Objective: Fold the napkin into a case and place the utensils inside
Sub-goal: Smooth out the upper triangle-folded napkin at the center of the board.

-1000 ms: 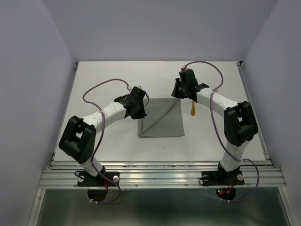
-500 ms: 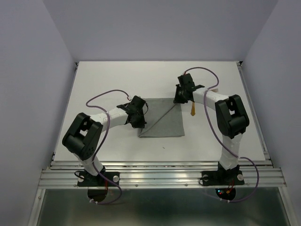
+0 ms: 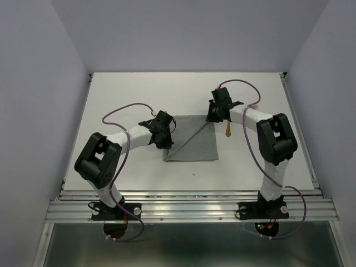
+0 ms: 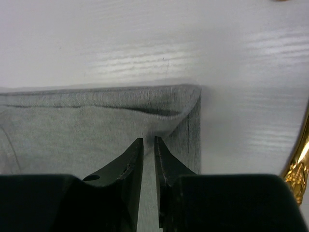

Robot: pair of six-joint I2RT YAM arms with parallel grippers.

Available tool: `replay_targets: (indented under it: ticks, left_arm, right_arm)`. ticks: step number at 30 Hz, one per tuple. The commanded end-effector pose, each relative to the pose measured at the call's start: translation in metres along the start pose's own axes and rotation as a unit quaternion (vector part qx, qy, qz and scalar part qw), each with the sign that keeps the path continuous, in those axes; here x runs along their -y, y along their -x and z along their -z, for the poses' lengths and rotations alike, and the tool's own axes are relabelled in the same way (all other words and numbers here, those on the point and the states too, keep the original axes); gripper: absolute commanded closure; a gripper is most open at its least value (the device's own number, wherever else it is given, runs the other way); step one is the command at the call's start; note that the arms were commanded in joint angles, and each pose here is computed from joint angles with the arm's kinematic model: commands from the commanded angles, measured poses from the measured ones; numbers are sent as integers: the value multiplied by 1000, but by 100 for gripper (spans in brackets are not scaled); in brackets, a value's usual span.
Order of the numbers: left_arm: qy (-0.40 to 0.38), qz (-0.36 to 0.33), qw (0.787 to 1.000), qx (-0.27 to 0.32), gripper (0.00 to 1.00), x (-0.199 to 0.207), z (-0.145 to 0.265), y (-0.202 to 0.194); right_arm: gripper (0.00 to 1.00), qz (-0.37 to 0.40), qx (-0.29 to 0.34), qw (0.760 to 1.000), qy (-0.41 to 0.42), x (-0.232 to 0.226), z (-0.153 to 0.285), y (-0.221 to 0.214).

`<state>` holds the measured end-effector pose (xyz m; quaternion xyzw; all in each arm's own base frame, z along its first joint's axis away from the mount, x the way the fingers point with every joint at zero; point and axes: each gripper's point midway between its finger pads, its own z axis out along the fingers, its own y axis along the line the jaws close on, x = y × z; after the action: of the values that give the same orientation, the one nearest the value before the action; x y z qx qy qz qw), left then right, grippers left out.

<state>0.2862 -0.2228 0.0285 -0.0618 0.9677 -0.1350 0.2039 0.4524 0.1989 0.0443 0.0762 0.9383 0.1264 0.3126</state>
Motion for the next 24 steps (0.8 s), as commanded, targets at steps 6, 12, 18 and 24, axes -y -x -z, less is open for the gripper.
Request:
replay_targets:
  ticks: [6, 12, 18, 24]
  left_arm:
    - [-57, -16, 998, 23, 100, 33, 28, 25]
    - [-70, -15, 997, 9, 100, 43, 12, 25]
    - [-89, -15, 996, -21, 100, 49, -6, 13]
    - [-105, -25, 994, -13, 100, 62, -1, 25]
  right_arm:
    - [78, -1, 10, 995, 101, -44, 45, -13]
    - [78, 5, -23, 996, 88, -43, 20, -46]
    - [78, 24, -40, 997, 60, -28, 9, -58]
    - [78, 22, -8, 997, 80, -39, 37, -36]
